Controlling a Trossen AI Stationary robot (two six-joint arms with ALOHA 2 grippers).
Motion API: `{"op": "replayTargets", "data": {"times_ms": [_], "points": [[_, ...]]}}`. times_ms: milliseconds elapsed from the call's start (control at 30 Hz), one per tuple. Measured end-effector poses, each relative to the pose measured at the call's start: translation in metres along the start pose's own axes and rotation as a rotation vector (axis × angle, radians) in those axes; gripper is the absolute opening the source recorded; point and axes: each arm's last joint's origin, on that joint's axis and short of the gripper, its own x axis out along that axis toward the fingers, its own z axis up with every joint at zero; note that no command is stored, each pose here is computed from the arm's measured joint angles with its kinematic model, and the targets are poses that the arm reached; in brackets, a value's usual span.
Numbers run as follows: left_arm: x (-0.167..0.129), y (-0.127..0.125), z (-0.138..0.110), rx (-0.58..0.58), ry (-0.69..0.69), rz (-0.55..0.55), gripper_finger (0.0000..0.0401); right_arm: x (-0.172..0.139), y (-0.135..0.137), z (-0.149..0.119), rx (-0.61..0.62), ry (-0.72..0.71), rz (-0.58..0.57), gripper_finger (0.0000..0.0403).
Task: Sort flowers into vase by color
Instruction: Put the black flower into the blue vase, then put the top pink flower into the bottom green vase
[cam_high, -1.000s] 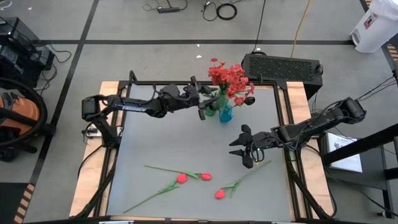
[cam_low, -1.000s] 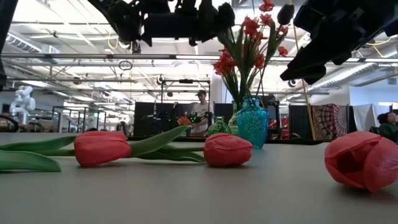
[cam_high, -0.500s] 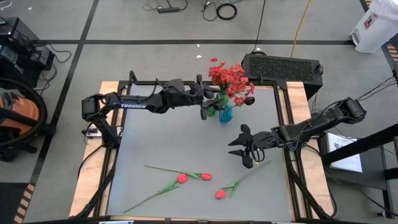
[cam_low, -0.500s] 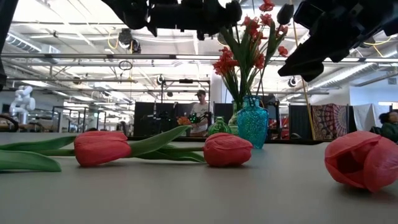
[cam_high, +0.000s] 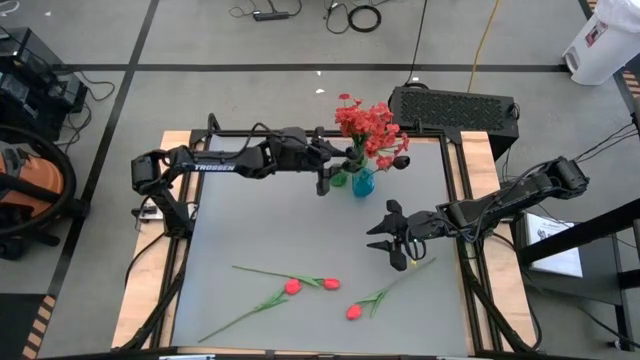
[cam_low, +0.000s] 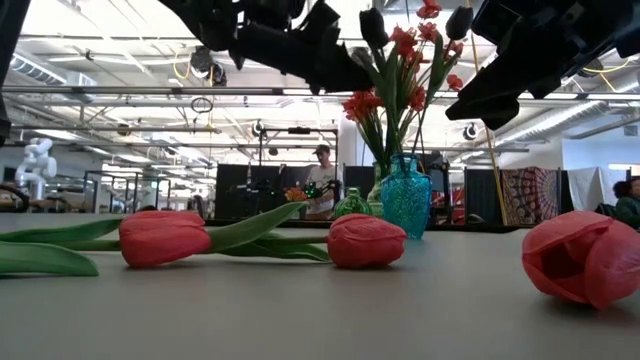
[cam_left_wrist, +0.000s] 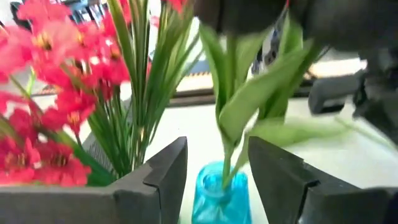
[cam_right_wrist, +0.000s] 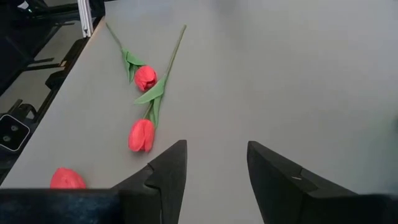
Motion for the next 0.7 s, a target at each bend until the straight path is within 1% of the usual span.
{"op": "replayTargets", "data": {"times_ms": [267,400,500,633,700], "points": [[-0.002,0.001,-0.015,-0.011,0.158,0.031,0.0177,0.0,0.0,0.0,0.001,0.0,0.0,0.016],[-0.003,-0.002,-0.021,0.023,0.248,0.057,0.0177,0.0,0.0,0.0,0.003,0.0,0.0,0.016],[-0.009,-0.005,-0.023,0.027,0.32,0.068,0.0177,0.0,0.0,0.0,0.003,0.0,0.0,0.016],[-0.022,-0.014,-0.02,0.025,0.402,0.034,0.0177,0.0,0.0,0.0,0.003,0.004,0.0,0.016],[-0.03,-0.021,-0.02,0.026,0.465,0.002,0.0177,0.0,0.0,-0.001,0.002,0.01,-0.002,0.016]]}}
